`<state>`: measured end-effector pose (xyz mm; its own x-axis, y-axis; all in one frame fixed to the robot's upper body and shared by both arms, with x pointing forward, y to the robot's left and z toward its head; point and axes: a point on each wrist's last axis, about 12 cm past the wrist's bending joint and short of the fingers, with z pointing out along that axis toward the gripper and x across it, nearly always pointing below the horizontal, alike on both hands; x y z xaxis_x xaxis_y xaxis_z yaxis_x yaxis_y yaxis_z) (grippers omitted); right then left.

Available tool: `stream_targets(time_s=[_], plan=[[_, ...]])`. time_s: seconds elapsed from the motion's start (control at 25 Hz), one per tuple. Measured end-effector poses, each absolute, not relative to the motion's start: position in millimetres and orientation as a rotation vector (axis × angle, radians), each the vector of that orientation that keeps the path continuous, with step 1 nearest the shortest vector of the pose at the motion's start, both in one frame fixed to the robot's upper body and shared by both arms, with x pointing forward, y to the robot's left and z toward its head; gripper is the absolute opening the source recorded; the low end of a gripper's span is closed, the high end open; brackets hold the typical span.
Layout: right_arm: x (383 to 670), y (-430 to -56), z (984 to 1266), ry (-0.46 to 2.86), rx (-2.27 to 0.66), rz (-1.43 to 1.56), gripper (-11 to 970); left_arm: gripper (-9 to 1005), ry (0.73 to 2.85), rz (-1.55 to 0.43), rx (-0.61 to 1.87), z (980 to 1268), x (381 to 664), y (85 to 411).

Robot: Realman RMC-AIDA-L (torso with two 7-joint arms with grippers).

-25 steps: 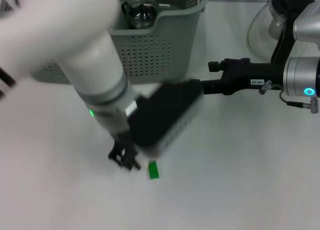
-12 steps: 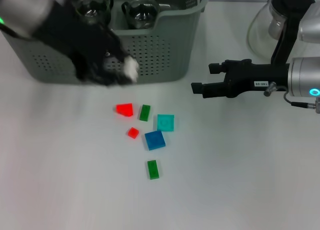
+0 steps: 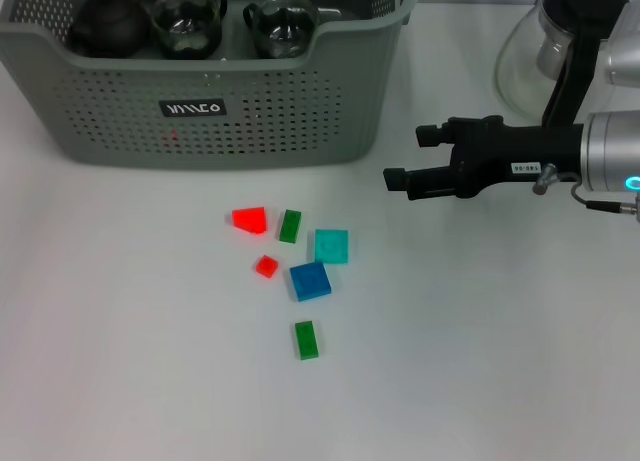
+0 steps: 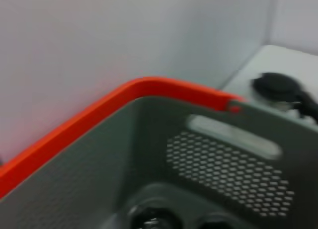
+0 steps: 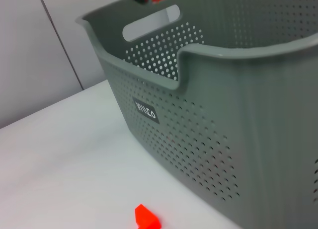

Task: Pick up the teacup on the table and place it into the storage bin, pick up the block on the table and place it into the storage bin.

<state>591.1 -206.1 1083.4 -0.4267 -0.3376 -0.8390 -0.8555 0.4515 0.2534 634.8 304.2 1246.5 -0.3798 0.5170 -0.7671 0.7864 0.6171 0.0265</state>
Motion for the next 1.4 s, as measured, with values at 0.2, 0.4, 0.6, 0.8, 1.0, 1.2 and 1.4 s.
stream_targets(time_s=[0.2, 0.4, 0.6, 0.8, 1.0, 1.2, 1.4], plan=[[588.9, -206.2, 1084.4, 1.963, -1.017, 0.923, 944, 437, 2.132, -0.385, 0.881, 1233.6, 649.4, 304.8], [587.4, -207.9, 1084.5, 1.962, -1.022, 0.931, 944, 442, 2.185, -0.345, 0.698, 1224.3, 659.5, 318.3], [584.5, -210.4, 1085.7, 1.955, -1.030, 0.957, 944, 447, 2.163, -0.363, 0.664, 1238.3, 653.1, 328.5], [576.6, -212.3, 1094.0, 1.885, -1.112, 1.035, 944, 731, 2.016, -0.568, 0.765, 1268.5, 621.2, 327.0], [567.0, -217.5, 1103.9, 1.794, -1.180, 1.132, 944, 927, 1.837, -0.847, 1.087, 1269.5, 576.3, 303.7], [563.7, -223.7, 1111.6, 1.774, -1.214, 1.189, 942, 952, 1.803, -0.913, 1.343, 1232.2, 550.4, 279.4], [568.9, -226.9, 1114.8, 1.807, -1.192, 1.178, 940, 951, 1.824, -0.958, 1.511, 1206.3, 538.7, 254.8]])
